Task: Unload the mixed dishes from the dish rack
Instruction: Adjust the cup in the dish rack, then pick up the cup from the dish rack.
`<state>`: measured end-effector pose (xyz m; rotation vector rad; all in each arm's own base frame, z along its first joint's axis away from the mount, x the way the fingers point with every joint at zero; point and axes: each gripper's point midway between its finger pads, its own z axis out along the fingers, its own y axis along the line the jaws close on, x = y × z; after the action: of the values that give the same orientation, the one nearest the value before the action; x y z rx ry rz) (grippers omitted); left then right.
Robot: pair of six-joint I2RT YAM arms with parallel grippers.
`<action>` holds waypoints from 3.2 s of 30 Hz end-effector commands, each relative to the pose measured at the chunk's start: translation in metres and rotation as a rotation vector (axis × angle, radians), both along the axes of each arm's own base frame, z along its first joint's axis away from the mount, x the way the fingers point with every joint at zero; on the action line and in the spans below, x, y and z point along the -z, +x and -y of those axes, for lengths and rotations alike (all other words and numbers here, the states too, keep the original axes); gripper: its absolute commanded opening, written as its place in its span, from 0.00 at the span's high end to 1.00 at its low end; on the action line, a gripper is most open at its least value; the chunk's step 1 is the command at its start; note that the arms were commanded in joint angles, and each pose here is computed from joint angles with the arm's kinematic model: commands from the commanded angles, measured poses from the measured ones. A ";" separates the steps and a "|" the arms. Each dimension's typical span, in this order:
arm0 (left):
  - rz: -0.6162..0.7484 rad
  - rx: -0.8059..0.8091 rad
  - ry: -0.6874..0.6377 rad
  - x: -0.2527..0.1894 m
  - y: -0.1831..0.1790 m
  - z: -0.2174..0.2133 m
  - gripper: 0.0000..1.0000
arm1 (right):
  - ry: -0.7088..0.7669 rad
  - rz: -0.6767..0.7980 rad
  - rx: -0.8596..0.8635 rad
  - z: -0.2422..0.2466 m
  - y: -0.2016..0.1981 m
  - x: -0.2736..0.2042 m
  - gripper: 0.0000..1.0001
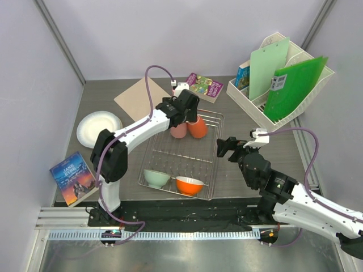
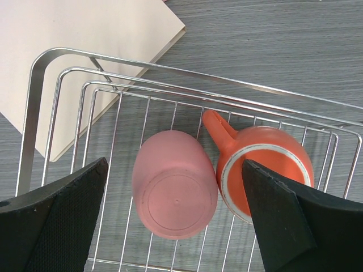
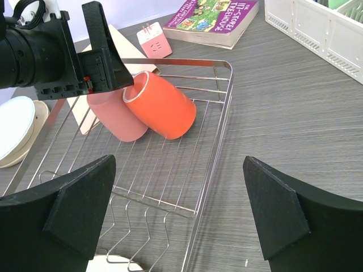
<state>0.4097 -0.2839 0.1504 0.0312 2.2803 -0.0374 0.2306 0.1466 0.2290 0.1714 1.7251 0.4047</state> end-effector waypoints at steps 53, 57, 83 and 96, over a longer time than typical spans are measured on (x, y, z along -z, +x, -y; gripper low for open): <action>-0.051 -0.066 -0.007 0.019 -0.001 -0.022 0.10 | 0.044 0.005 0.022 0.004 -0.001 0.000 0.00; -0.067 -0.065 0.001 0.026 -0.002 -0.024 0.18 | 0.038 0.002 0.026 0.005 -0.001 0.003 0.00; 0.159 -0.052 -0.041 -0.115 -0.014 -0.055 1.00 | 0.040 0.020 0.008 -0.001 0.002 -0.012 0.00; 0.355 0.306 -0.884 -0.249 -0.086 -0.037 1.00 | 0.109 0.088 -0.134 -0.034 0.002 -0.053 0.00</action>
<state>0.3450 -0.2136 0.3614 -0.1362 1.8792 -0.6065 0.2327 0.1670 0.2266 0.0919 1.7692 0.4267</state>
